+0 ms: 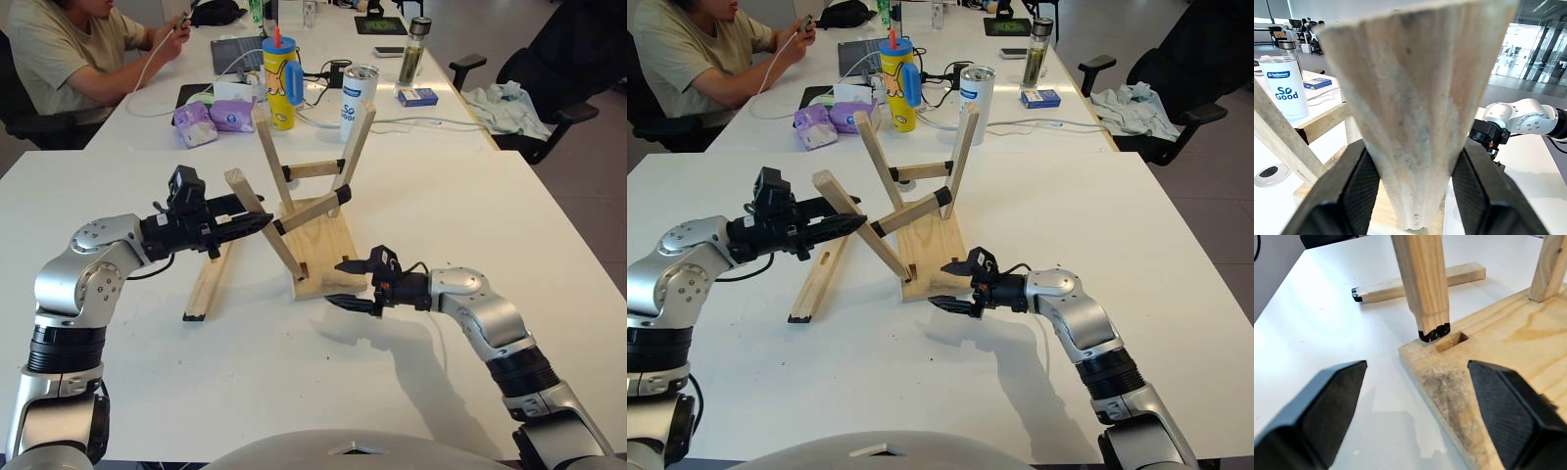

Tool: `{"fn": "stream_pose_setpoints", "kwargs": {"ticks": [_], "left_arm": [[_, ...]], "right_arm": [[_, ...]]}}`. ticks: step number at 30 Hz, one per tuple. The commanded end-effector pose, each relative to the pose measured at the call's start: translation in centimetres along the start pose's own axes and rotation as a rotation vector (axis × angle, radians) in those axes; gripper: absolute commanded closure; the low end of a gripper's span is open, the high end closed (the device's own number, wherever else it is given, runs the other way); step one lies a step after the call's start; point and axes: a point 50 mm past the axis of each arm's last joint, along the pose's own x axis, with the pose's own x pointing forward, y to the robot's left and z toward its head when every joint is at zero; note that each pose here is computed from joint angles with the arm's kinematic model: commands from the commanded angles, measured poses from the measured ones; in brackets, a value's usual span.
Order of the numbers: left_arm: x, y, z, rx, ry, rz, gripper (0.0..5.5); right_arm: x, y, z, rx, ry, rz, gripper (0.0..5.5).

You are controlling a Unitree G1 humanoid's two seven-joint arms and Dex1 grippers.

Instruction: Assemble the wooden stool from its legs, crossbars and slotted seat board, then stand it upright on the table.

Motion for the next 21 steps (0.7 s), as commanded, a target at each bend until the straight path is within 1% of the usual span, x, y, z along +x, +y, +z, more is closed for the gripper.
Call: {"fn": "stream_pose_setpoints", "kwargs": {"ticks": [1, 7, 11, 14, 21], "left_arm": [[0.7, 0.1, 1.3, 0.052, -0.003, -0.033, 3.47], [0.9, 0.3, 1.3, 0.067, 0.031, -0.056, 3.47], [0.9, 0.3, 0.7, 0.058, 0.052, -0.068, 3.47], [1.6, 0.6, 0.2, 0.062, 0.063, -0.086, 3.47], [2.3, 1.0, 0.8, 0.098, 0.064, -0.110, 3.47]], "right_arm": [[0.5, 0.2, -0.3, 0.018, 0.007, -0.002, 1.67], [0.9, 0.3, -1.1, 0.028, 0.045, 0.002, 1.67], [1.0, 0.2, -1.4, 0.035, 0.051, 0.000, 1.67], [1.1, 0.3, -1.7, 0.046, 0.057, -0.002, 1.67], [1.4, 0.1, -2.0, 0.054, 0.067, -0.003, 1.67]]}}
